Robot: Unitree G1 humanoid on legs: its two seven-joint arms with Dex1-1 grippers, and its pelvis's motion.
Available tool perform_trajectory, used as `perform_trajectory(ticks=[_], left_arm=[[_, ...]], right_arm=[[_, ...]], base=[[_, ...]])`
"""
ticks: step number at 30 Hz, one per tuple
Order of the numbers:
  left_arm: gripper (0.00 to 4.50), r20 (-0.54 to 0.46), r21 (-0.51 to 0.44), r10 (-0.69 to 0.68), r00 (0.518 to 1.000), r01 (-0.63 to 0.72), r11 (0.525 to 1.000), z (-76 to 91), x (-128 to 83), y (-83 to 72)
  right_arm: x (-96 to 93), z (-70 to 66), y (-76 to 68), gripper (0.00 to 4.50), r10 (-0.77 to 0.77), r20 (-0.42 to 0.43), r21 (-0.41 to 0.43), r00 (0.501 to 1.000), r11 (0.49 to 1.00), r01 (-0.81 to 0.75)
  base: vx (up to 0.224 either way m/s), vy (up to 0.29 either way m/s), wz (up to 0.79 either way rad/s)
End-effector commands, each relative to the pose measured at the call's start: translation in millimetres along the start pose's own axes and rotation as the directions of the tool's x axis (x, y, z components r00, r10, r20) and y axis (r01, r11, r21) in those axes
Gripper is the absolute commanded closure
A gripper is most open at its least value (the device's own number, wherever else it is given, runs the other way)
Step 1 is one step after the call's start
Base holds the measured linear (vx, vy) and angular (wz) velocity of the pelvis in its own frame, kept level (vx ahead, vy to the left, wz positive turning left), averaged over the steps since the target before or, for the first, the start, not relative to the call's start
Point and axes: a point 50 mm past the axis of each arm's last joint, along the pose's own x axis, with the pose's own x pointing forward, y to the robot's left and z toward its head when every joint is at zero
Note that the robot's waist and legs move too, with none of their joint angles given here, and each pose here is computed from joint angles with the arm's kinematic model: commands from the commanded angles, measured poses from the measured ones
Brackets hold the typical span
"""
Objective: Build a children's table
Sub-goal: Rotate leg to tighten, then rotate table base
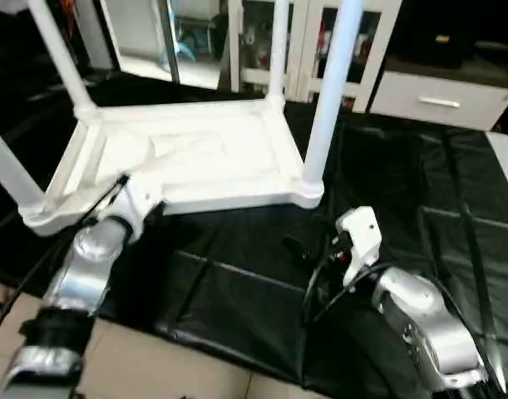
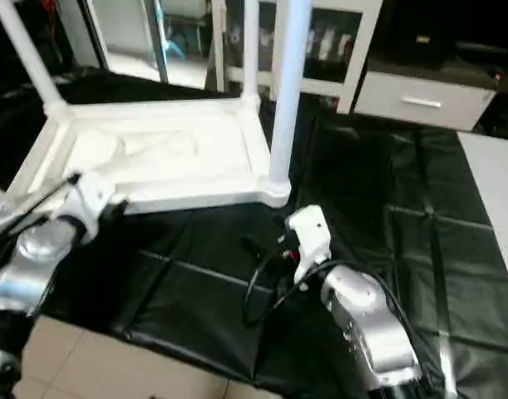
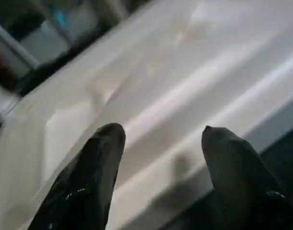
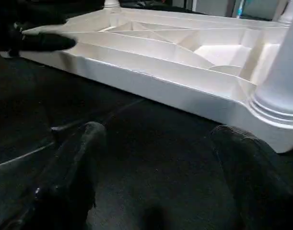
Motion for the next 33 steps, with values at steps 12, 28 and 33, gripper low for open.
perform_trajectory(ticks=[12,28,33], left_arm=[[0.79,0.169,-0.276,0.403,0.9,-0.349,0.895,-38.6,-133.9,53.4],[0.02,0.247,-0.337,0.475,0.844,-0.385,0.859,-5.9,-109.3,114.4],[0.02,0.242,-0.349,0.473,0.847,-0.379,0.857,0.6,-91.1,131.2]], right_arm=[[11.4,7.5,6.6,0.72,0.108,0.039,0.002,0.993,0.994,-0.108],[25.3,13.7,5.5,0.72,0.134,0.062,-0.001,0.989,0.991,-0.135],[25.8,14.3,2.5,0.72,0.113,0.07,-0.001,0.991,0.994,-0.113]], base=[[0.0,0.0,0.0],[0.0,0.0,0.0],[0.0,0.0,0.0]])
